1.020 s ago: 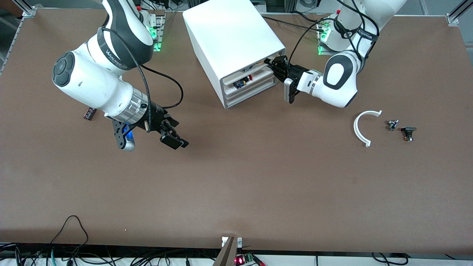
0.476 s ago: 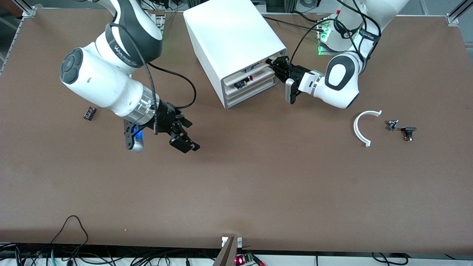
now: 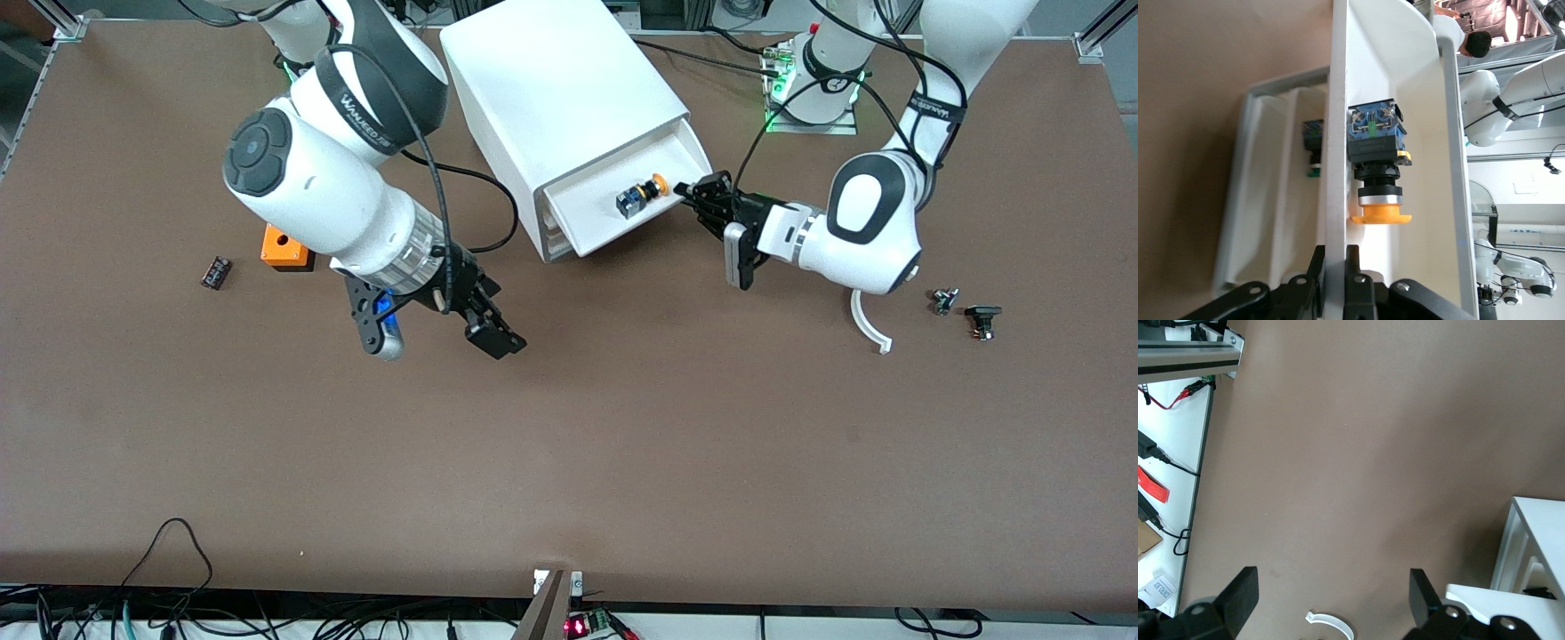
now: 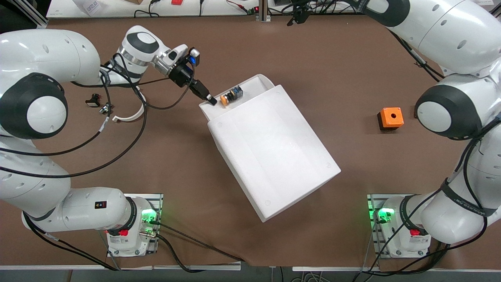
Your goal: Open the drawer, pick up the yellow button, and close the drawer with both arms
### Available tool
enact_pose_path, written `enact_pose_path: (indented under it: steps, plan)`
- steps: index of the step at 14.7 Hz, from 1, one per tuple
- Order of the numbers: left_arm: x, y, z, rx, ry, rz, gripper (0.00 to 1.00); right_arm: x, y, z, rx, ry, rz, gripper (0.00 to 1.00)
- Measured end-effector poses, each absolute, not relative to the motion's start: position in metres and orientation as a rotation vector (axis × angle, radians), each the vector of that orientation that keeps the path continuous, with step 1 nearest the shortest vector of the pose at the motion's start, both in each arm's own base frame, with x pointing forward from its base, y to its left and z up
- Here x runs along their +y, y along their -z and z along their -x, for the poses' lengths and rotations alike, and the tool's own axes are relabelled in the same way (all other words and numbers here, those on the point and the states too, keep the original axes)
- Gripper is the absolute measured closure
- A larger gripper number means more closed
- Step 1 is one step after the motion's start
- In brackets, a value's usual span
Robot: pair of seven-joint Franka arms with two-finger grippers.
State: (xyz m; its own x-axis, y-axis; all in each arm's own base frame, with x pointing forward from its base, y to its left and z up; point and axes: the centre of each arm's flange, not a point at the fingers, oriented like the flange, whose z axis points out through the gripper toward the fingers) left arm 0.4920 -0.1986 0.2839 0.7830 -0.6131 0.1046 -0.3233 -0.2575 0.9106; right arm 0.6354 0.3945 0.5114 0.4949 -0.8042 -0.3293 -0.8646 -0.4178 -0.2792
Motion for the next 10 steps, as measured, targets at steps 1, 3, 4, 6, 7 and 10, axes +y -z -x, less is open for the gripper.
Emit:
enact_pose_path:
  steps: [1,3,4,6,7,10]
  plan:
    - [-0.190,-0.285,-0.503,-0.720,0.317,-1.873,0.86,0.399,-0.510,-0.635,1.392,-0.205,2.327,0.00]
    - [-0.174,-0.286,-0.522,-0.718,0.300,-1.880,0.86,0.409,-0.511,-0.632,1.417,-0.215,2.308,0.00]
    - [-0.168,-0.286,-0.529,-0.713,0.293,-1.878,0.86,0.416,-0.514,-0.628,1.418,-0.218,2.305,0.00]
    - [-0.160,-0.285,-0.536,-0.711,0.285,-1.885,0.82,0.438,-0.517,-0.612,1.423,-0.201,2.320,0.00]
    - [-0.156,-0.286,-0.539,-0.709,0.278,-1.887,0.78,0.452,-0.516,-0.603,1.425,-0.189,2.334,0.00]
    - [-0.151,-0.301,-0.546,-0.685,0.305,-1.875,0.52,0.496,-0.506,-0.575,1.443,-0.172,2.337,0.00]
